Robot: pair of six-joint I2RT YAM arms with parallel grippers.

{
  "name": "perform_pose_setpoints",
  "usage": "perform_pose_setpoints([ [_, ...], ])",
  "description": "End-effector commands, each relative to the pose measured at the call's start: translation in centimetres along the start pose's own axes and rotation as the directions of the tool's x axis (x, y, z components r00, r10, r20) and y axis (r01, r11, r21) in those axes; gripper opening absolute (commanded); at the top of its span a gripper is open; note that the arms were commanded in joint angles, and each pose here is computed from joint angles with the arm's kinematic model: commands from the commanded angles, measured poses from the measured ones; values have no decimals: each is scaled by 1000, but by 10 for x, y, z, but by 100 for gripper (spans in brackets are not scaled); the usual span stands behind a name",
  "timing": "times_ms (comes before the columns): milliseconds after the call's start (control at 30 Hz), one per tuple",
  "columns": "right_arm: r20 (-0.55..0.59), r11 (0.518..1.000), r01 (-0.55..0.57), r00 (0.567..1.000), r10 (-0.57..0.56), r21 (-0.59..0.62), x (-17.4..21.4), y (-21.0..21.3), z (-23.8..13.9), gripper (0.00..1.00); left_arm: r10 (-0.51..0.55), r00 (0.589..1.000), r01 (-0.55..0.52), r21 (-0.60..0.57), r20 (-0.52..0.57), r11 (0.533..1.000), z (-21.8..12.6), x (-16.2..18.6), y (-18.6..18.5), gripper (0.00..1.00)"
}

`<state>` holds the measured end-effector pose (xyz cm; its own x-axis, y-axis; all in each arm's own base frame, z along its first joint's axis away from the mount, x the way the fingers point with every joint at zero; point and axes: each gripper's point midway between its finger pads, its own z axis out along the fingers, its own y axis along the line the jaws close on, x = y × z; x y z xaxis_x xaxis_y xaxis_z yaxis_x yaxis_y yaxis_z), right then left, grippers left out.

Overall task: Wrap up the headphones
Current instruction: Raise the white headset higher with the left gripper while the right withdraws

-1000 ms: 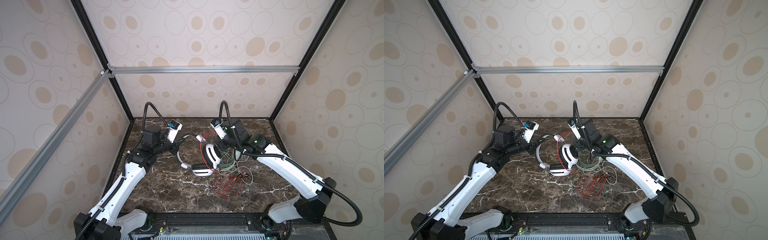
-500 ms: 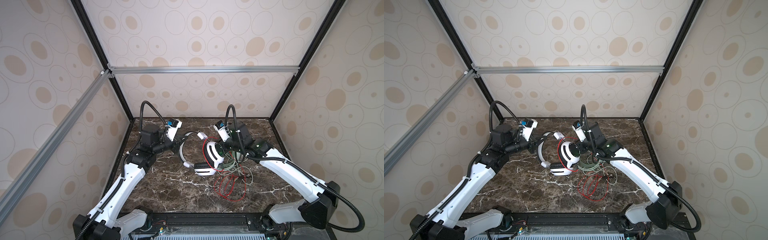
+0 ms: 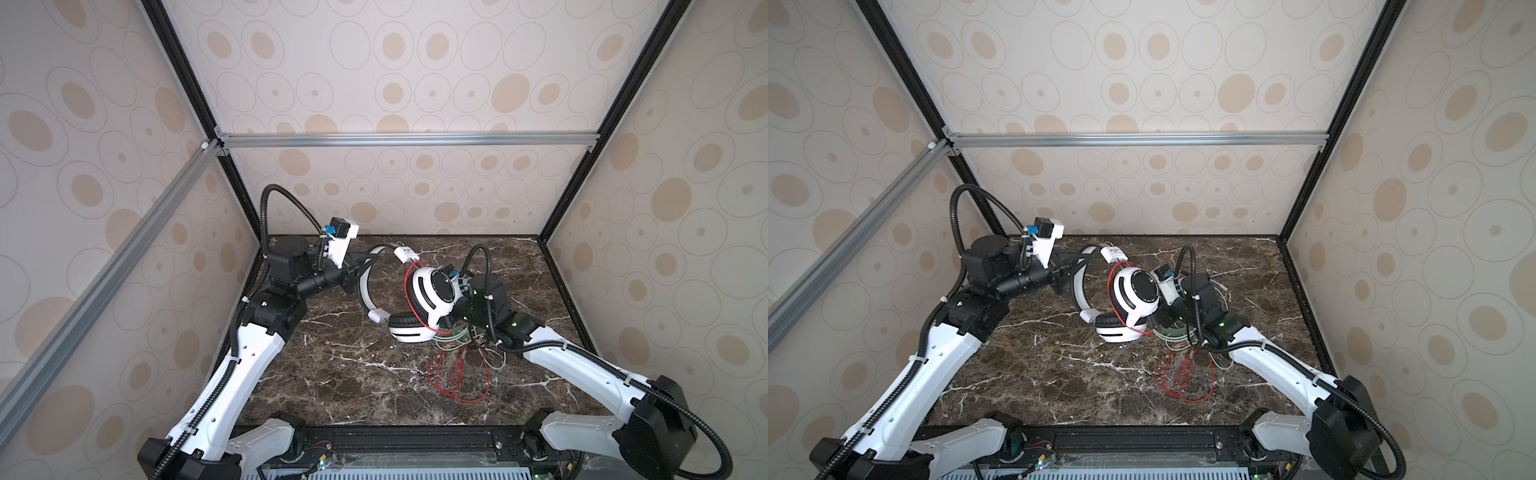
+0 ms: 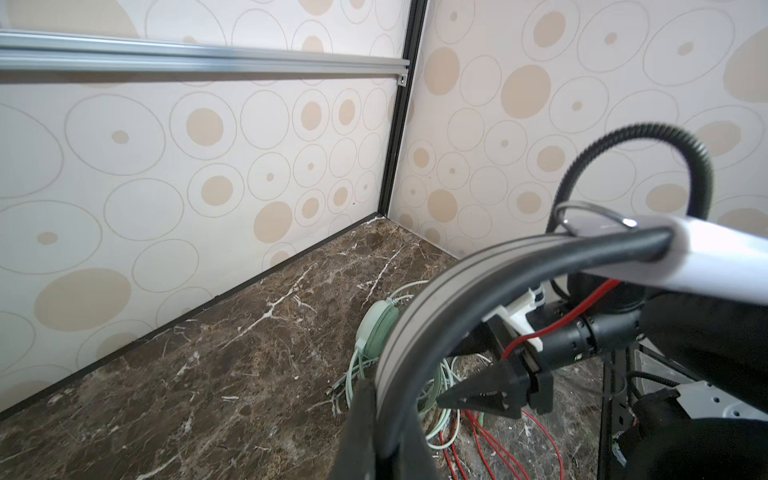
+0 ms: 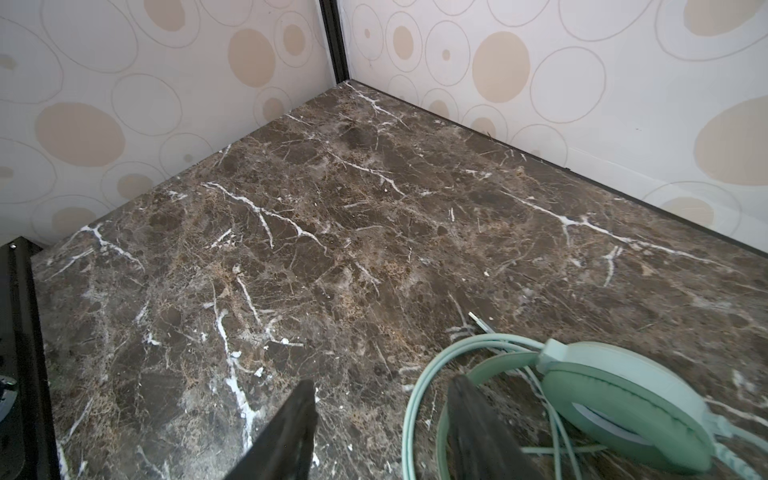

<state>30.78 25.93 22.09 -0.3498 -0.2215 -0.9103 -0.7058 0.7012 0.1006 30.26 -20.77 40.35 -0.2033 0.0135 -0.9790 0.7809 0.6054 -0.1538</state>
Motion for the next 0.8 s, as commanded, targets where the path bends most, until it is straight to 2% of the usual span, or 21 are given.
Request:
perform_pose_setpoints([
  [0,168,998,-19,985,28,-54,-25,8,-3,52,-7,991,8,-7,130,1000,-10,-53,-8,0],
  [133,195,996,-49,979,62,-73,-13,8,2,50,-30,984,36,-30,176,999,-14,-76,-5,0],
  [367,171,991,-108,978,119,-73,12,4,15,45,-94,973,113,-75,213,991,-11,-97,7,0],
  [767,141,984,-155,976,167,-90,53,2,31,40,-99,935,154,-138,341,978,-29,-141,15,0],
])
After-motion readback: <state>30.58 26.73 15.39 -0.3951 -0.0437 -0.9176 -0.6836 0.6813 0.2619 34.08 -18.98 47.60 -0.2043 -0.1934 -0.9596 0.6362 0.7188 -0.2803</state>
